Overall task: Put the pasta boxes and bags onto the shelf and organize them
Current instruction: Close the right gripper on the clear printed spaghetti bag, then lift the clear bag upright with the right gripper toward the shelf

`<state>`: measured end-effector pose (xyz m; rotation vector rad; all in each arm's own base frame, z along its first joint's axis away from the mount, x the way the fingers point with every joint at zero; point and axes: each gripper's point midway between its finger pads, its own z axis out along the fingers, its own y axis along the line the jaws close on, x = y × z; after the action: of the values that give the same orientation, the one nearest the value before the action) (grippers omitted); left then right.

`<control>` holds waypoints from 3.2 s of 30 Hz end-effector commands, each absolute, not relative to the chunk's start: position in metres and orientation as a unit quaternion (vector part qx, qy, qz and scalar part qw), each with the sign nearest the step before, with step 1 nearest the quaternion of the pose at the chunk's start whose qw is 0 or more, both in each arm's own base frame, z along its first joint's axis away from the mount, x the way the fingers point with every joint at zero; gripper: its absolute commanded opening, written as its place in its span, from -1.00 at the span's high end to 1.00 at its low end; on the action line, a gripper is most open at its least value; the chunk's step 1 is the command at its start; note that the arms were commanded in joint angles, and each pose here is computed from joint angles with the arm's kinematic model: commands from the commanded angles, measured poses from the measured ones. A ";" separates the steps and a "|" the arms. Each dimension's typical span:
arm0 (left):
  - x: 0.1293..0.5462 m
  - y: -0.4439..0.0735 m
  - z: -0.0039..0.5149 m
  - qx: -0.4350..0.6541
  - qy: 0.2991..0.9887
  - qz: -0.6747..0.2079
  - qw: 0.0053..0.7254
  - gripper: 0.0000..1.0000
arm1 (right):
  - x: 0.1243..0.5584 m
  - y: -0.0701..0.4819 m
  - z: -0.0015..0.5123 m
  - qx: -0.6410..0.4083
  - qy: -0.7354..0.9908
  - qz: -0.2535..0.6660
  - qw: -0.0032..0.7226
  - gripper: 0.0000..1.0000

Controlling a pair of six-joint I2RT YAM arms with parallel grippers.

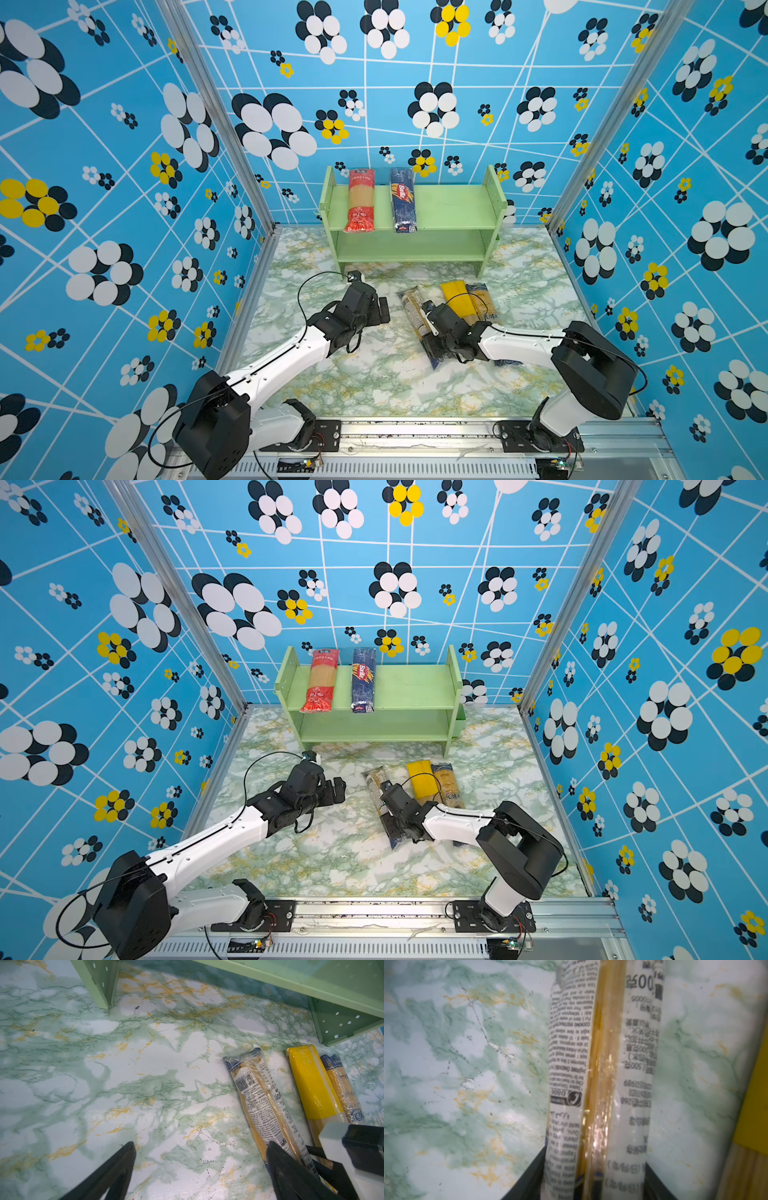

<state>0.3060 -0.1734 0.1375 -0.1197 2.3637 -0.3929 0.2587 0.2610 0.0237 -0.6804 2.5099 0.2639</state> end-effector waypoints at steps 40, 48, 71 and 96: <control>0.309 -0.165 0.132 -0.059 0.917 -0.155 0.364 -0.99 | 0.274 0.267 0.086 -0.241 0.939 0.067 0.235 1.00; 0.311 -0.166 0.129 -0.059 0.918 -0.156 0.361 -0.99 | 0.277 0.261 0.115 -0.253 0.929 0.065 0.261 1.00; 0.316 -0.172 0.129 -0.053 0.917 -0.165 0.359 -0.99 | 0.272 0.236 0.163 -0.188 0.951 0.106 0.220 1.00; 0.326 -0.184 0.131 -0.040 0.917 -0.178 0.354 -0.99 | 0.246 0.185 0.279 -0.156 0.939 0.111 0.284 1.00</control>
<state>0.3163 -0.1786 0.1186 -0.1156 2.4035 -0.4312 0.2385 0.1913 0.2342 -0.4866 2.6506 0.2567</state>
